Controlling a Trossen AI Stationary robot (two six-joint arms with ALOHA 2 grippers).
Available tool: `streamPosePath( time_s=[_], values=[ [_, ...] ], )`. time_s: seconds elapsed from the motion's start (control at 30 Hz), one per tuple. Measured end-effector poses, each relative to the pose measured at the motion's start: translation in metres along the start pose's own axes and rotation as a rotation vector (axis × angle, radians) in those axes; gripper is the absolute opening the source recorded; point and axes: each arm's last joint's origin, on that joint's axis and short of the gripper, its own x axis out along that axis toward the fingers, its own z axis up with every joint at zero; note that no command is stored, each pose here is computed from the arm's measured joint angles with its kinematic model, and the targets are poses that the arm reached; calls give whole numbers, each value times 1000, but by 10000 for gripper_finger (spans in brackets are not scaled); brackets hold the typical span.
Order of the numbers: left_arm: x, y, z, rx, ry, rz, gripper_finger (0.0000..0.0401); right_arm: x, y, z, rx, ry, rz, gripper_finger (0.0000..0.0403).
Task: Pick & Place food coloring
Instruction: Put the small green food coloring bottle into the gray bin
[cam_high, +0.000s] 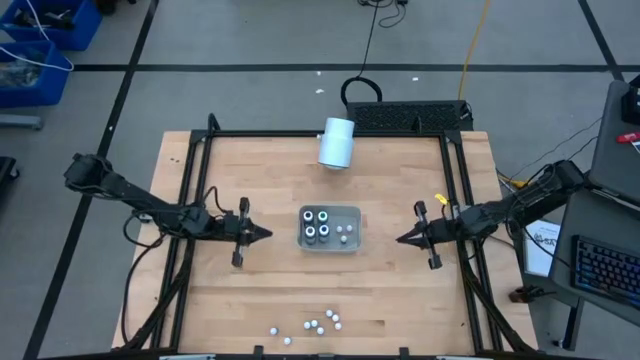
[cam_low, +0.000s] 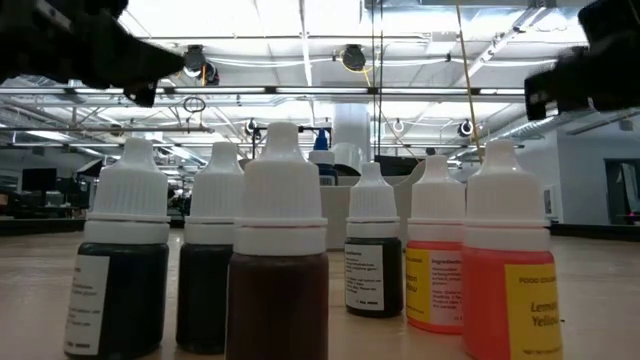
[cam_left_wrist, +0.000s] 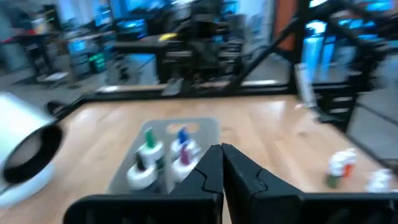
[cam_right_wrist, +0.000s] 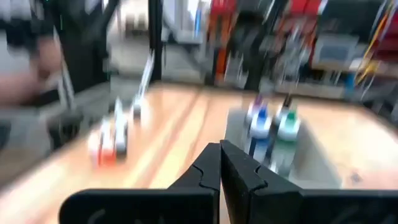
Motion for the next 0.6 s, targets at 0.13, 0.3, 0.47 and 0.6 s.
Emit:
streamPosePath(
  time_s=[0.13,0.3,0.47,0.6],
  values=[
    [-2,2,-2,18,-17,39,15,16,6,22,34,67,-35,0],
    [-2,1,1,58,-62,6,5,53,19,41,20,263,-57,0],
    [-2,1,-2,63,-39,4,14,114,38,69,9,487,-79,0],
    [-2,1,-3,58,-27,4,36,170,56,96,-23,596,-65,0]
  ],
)
